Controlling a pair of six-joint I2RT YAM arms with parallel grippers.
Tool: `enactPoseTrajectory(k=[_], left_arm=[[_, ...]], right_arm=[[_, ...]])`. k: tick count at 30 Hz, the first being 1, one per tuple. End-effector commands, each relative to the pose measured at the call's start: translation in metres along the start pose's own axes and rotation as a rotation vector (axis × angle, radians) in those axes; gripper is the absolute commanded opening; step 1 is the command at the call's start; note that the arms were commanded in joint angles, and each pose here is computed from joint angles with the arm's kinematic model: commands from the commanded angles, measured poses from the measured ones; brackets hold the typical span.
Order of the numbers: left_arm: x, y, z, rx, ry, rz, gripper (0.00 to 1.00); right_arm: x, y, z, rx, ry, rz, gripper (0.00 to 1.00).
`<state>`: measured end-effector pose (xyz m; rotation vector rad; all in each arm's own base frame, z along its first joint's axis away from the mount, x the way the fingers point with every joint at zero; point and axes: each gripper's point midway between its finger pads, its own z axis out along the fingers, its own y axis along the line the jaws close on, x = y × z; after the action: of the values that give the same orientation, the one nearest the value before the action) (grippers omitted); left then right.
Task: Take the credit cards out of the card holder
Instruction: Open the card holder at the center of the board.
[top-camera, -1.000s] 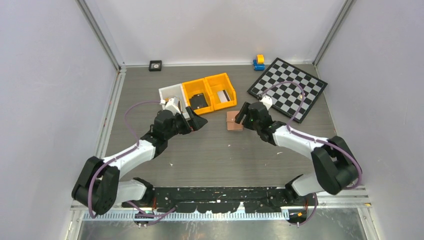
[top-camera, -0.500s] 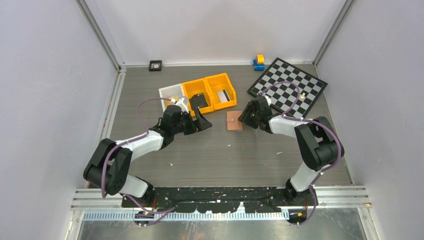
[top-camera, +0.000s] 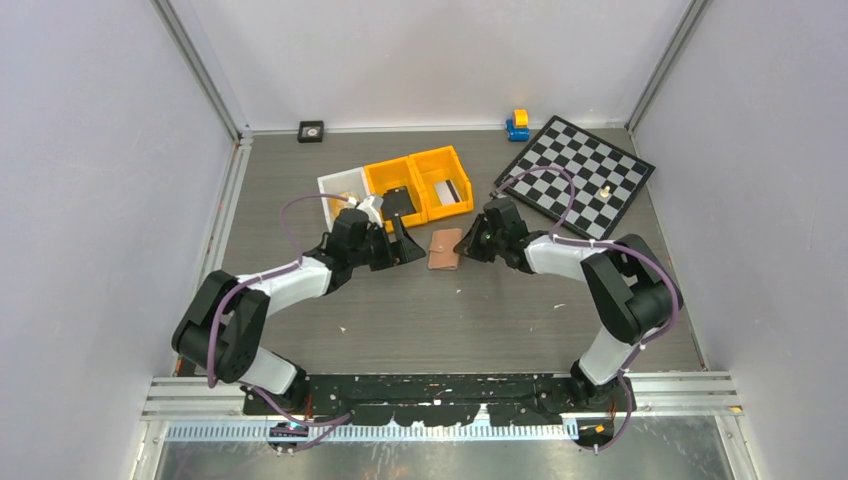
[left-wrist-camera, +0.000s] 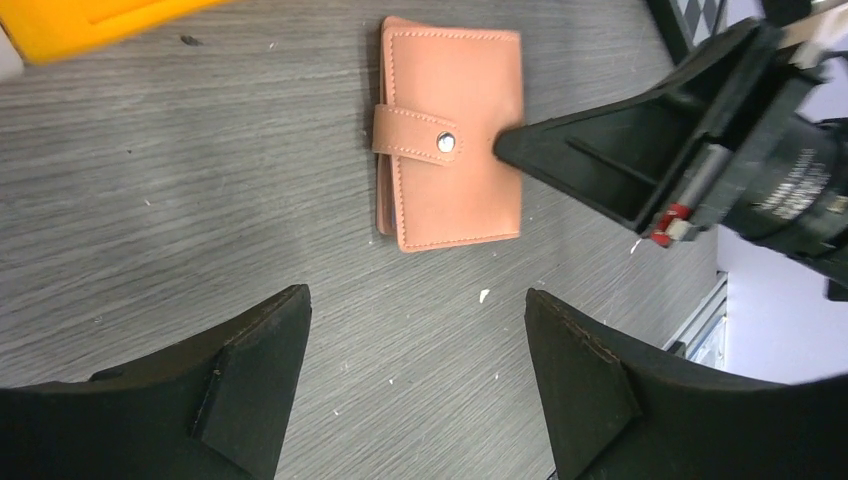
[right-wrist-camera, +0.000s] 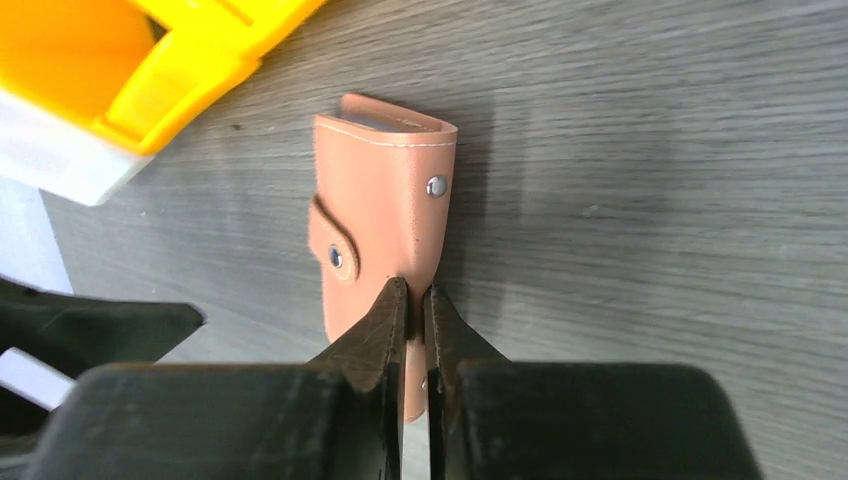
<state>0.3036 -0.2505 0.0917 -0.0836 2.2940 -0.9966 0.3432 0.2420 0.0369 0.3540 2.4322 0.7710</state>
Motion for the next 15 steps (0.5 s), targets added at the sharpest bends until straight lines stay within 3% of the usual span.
enactPoseTrajectory(k=[1,8,15], left_arm=[[-0.007,-0.012,0.007,0.019,-0.012,0.048,0.8],[-0.008,-0.014,0.005,0.01,-0.029,0.068,0.78],[-0.014,-0.012,-0.007,-0.023,-0.062,0.093,0.78]], right_arm=[[-0.022,0.018,-0.023,-0.023,-0.101,-0.031,0.06],[-0.028,0.031,-0.041,-0.077,-0.133,-0.048,0.01],[0.003,0.05,-0.053,-0.146,0.015,-0.138,0.01]])
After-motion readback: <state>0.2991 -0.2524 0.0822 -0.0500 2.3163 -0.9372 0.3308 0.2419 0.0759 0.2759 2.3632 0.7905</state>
